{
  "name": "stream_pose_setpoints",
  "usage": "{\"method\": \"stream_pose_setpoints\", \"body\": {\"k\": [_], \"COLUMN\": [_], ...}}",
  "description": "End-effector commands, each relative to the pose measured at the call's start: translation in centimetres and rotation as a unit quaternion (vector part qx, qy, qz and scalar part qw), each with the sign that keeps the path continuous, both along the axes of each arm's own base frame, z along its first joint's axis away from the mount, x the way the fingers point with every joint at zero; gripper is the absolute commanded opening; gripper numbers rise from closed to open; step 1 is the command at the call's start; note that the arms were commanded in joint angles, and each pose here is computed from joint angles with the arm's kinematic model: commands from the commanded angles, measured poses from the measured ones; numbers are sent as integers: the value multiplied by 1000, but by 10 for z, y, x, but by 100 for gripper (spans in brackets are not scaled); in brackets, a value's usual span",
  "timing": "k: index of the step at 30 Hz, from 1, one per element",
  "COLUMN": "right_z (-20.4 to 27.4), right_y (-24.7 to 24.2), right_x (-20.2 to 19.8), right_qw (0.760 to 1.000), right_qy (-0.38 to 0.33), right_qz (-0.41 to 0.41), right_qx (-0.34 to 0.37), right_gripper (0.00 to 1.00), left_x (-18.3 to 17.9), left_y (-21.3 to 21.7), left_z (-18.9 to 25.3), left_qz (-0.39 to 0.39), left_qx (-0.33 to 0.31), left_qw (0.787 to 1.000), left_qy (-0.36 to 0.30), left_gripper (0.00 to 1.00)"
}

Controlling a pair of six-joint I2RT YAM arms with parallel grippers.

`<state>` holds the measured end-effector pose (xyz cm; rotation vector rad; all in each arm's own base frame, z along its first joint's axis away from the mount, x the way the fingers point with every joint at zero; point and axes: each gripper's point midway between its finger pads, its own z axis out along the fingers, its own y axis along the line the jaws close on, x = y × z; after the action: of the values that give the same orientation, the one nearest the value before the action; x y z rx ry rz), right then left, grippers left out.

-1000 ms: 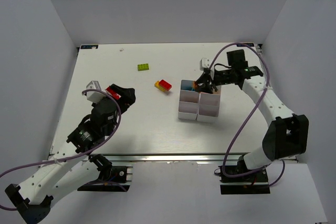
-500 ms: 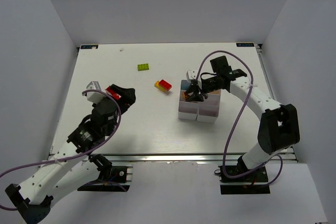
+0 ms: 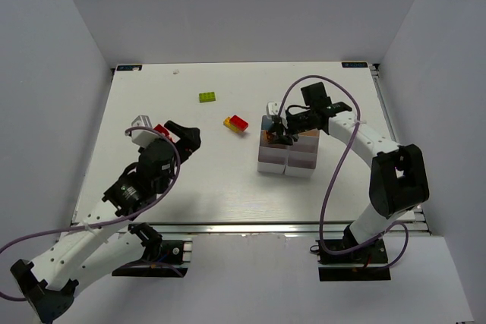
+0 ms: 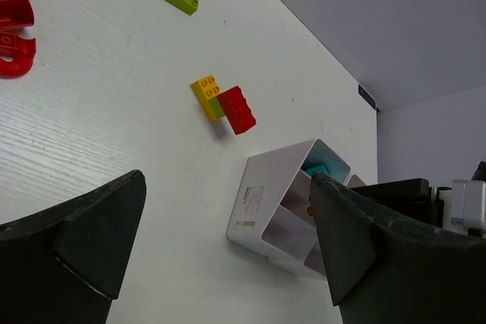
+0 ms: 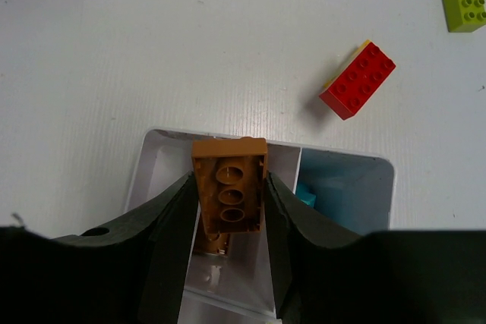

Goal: Sort the legos into containers by color

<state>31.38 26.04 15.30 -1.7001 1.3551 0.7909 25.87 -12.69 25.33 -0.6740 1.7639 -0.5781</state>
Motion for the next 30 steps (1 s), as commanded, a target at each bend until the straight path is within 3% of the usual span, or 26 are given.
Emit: {"method": "stream_pose_setpoints", "body": {"k": [1,8,12,14,15,16,19,21,22,23,24,25,26,27,29,30], "right_z": [1,7,40,52,69,87,102,107,111,106,111,111,113,108,111,112], "right_y": [-1,-4,-5,-8,-10,-13,-25,-30,-26,-30,-29,-28,-29,-31,-33,-34], "right_x": [4,6,-1,3,4,21,32,27,17,11,13,10,10,8,6,7], "right_qw": [1000,999,998,995,991,983,967,975,981,982,983,983,982,981,978,977], "right_qy": [-19,-33,-60,-83,-111,-135,-111,-67,-35,1,10,22,24,30,29,20], "right_qz": [-8,-20,-22,-42,-56,-109,-206,-186,-155,-157,-154,-150,-153,-157,-170,-172], "right_qx": [-1,0,21,30,41,62,105,103,113,104,104,104,107,108,117,122], "right_gripper": [47,54,54,65,83,89,89,83,64,50,21,12,10,14,27,35], "left_x": [4,15,25,33,35,43,55,68,72,84,88,85,94,103,106,113], "left_y": [-10,-35,-50,-58,-61,-68,-80,-87,-90,-89,-93,-88,-87,-91,-95,-100], "left_z": [3,11,13,10,7,-5,-12,-2,-23,-13,-17,-31,-55,-45,-75,-71], "left_qz": [-18,-49,-49,-40,-35,-30,-30,-40,-41,-36,-44,-36,-24,-27,-29,-39], "left_qx": [-2,-25,-43,-46,-46,-41,-29,-43,-25,-33,-30,-9,14,19,47,49], "left_qw": [1000,999,998,997,996,995,990,986,980,979,975,966,956,955,935,935], "left_qy": [-1,-2,16,47,62,87,138,155,195,198,217,255,292,293,349,348], "left_gripper": [98,98,98,97,97,96,87,79,77,73,64,59,58,58,69,77]}}
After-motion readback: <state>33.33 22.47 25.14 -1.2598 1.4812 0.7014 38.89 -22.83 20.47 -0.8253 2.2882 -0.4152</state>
